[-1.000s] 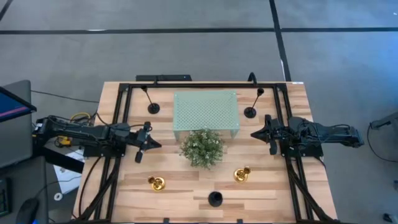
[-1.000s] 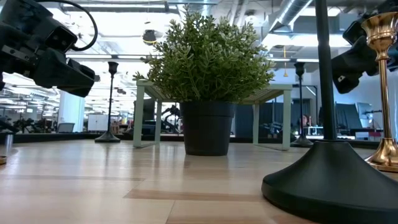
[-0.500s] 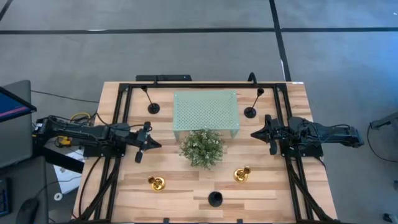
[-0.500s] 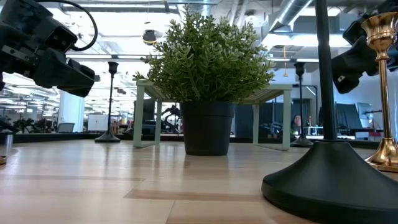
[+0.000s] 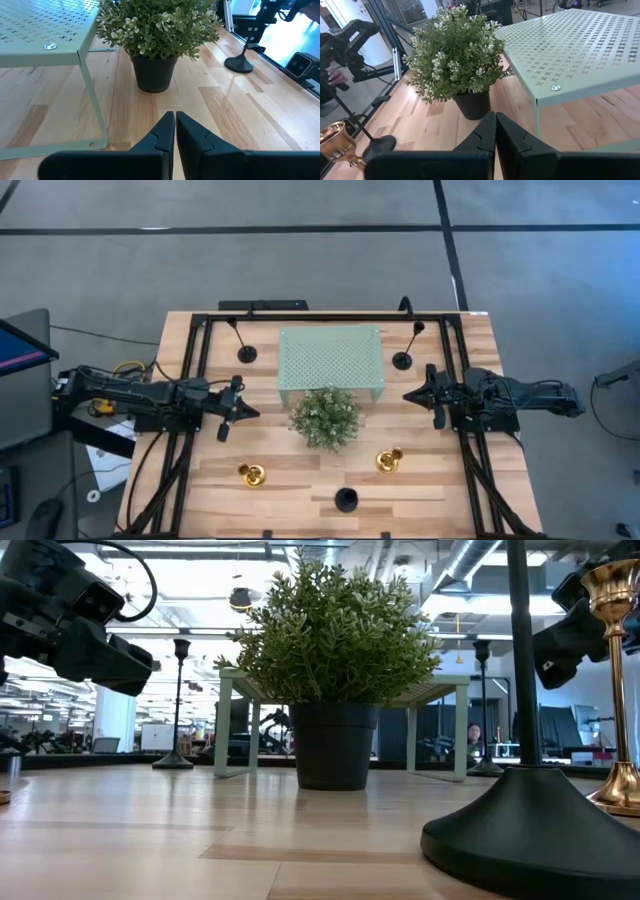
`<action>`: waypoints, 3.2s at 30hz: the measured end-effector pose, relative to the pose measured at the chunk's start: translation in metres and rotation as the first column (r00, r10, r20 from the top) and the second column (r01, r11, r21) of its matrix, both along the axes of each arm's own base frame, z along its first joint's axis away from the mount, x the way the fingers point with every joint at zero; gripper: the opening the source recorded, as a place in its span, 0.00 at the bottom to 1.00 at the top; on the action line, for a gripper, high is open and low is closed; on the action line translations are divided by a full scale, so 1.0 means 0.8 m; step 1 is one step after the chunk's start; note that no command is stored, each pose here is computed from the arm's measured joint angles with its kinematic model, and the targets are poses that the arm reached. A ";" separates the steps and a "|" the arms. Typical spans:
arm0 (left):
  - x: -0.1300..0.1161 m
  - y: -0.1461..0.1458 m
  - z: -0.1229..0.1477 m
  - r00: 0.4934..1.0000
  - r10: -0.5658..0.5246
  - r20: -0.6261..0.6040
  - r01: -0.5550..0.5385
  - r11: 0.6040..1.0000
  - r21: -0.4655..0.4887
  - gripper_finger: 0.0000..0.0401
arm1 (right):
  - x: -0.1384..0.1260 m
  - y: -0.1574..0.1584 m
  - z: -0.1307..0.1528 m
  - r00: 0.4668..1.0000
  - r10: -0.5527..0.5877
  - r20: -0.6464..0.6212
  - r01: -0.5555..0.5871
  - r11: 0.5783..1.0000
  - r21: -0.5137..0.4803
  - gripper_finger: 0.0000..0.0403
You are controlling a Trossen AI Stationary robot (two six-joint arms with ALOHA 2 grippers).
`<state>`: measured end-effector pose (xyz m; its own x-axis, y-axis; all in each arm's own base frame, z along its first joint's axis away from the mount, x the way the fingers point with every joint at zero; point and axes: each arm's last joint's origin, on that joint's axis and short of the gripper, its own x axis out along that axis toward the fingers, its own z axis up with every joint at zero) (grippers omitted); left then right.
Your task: Pick & Place candle stick holders
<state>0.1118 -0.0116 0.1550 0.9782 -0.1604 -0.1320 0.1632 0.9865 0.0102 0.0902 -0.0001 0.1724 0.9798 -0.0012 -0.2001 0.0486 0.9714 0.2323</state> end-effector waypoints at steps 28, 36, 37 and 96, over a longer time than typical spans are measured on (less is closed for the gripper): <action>0.001 0.000 0.006 0.999 0.000 0.050 0.000 1.000 -0.004 0.04 | 0.000 0.000 0.000 1.000 0.000 0.000 0.000 1.000 -0.003 0.00; 0.001 0.000 0.009 0.997 0.000 0.072 0.000 1.000 -0.009 0.04 | 0.000 0.000 0.000 1.000 0.000 0.000 0.000 1.000 -0.003 0.00; 0.001 0.000 0.010 0.997 0.000 0.080 0.001 1.000 -0.010 0.04 | 0.000 0.000 0.000 1.000 0.000 0.001 0.000 1.000 -0.003 0.00; 0.030 0.014 0.097 0.878 0.428 0.215 -0.438 0.899 -0.002 0.01 | 0.012 -0.014 0.070 0.925 -0.362 0.116 0.375 0.918 -0.127 0.00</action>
<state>0.1362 -0.0007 0.2323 0.9546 0.2866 0.0813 -0.2906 0.9559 0.0430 0.0996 -0.0113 0.2285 0.9180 -0.3876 -0.0832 0.3951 0.9119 0.1114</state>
